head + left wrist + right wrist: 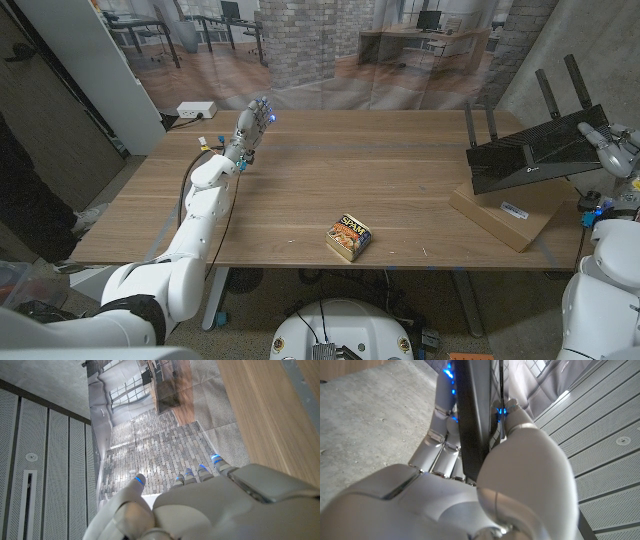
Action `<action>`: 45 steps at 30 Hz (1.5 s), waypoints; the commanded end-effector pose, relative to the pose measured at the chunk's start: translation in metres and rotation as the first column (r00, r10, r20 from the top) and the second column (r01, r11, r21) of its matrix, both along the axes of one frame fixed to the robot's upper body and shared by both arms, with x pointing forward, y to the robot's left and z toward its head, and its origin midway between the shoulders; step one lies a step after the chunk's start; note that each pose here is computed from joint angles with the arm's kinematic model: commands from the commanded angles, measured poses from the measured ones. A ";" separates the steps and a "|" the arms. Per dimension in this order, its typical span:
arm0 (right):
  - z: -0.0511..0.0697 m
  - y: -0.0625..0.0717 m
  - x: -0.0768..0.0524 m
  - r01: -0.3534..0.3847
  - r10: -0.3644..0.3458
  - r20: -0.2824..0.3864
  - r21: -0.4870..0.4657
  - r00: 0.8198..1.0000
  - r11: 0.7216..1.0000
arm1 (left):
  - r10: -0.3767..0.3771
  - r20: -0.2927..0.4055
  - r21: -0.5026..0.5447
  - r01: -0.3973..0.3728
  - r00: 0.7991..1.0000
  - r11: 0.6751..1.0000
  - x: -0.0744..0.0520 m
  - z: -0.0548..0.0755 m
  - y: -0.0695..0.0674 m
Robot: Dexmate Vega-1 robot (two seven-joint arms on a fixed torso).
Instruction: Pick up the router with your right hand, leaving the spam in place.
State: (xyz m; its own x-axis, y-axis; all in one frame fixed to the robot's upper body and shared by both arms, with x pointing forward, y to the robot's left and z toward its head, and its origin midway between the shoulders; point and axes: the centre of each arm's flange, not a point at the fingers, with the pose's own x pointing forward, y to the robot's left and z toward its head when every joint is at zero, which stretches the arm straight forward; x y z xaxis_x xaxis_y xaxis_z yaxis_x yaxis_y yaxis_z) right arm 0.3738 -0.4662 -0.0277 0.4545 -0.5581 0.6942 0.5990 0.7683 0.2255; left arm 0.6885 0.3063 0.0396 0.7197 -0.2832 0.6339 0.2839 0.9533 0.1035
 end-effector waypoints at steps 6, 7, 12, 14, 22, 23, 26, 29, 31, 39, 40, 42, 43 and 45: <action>0.016 0.017 -0.009 0.016 -0.013 0.086 -0.041 0.996 0.999 | -0.010 0.012 0.011 0.010 1.000 1.000 -0.005 0.002 0.011; 0.018 0.018 -0.010 0.018 -0.014 0.090 -0.044 0.996 0.999 | -0.011 0.013 0.012 0.011 1.000 1.000 -0.005 0.003 0.012; 0.024 0.025 -0.012 0.030 -0.024 0.108 -0.058 0.994 0.998 | -0.015 0.018 0.019 0.014 1.000 1.000 -0.006 0.005 0.017; 0.025 0.027 -0.012 0.032 -0.024 0.114 -0.062 0.993 0.998 | -0.015 0.018 0.023 0.015 1.000 1.000 -0.005 0.007 0.019; 0.028 0.037 -0.013 0.052 -0.043 0.140 -0.063 0.989 0.997 | -0.020 0.018 0.039 0.020 1.000 0.999 -0.004 0.010 0.026; 0.028 0.038 -0.013 0.053 -0.044 0.141 -0.063 0.989 0.997 | -0.022 0.017 0.042 0.021 1.000 0.999 -0.004 0.010 0.027; 0.027 0.042 -0.014 0.062 -0.052 0.143 -0.064 0.988 0.996 | -0.029 0.016 0.050 0.028 0.999 0.998 -0.004 0.011 0.029; 0.027 0.046 -0.016 0.069 -0.058 0.148 -0.065 0.987 0.995 | -0.036 0.013 0.059 0.035 0.999 0.998 -0.003 0.011 0.031; 0.026 0.049 -0.017 0.074 -0.063 0.153 -0.063 0.986 0.995 | -0.040 0.013 0.065 0.039 0.999 0.997 -0.003 0.012 0.033; 0.025 0.061 -0.021 0.081 -0.070 0.174 -0.056 0.982 0.995 | -0.060 0.015 0.079 0.059 0.998 0.995 -0.002 0.014 0.039; 0.025 0.063 -0.022 0.083 -0.072 0.173 -0.057 0.982 0.995 | -0.063 0.014 0.081 0.062 0.998 0.995 -0.002 0.014 0.040; 0.025 0.067 -0.022 0.085 -0.074 0.168 -0.059 0.983 0.995 | -0.066 0.012 0.085 0.065 0.998 0.994 -0.001 0.013 0.042; 0.025 0.069 -0.023 0.087 -0.076 0.165 -0.060 0.983 0.994 | -0.068 0.010 0.086 0.066 0.998 0.994 -0.001 0.013 0.044; 0.026 0.073 -0.022 0.088 -0.077 0.160 -0.064 0.984 0.994 | -0.067 0.004 0.091 0.067 0.998 0.994 0.000 0.011 0.046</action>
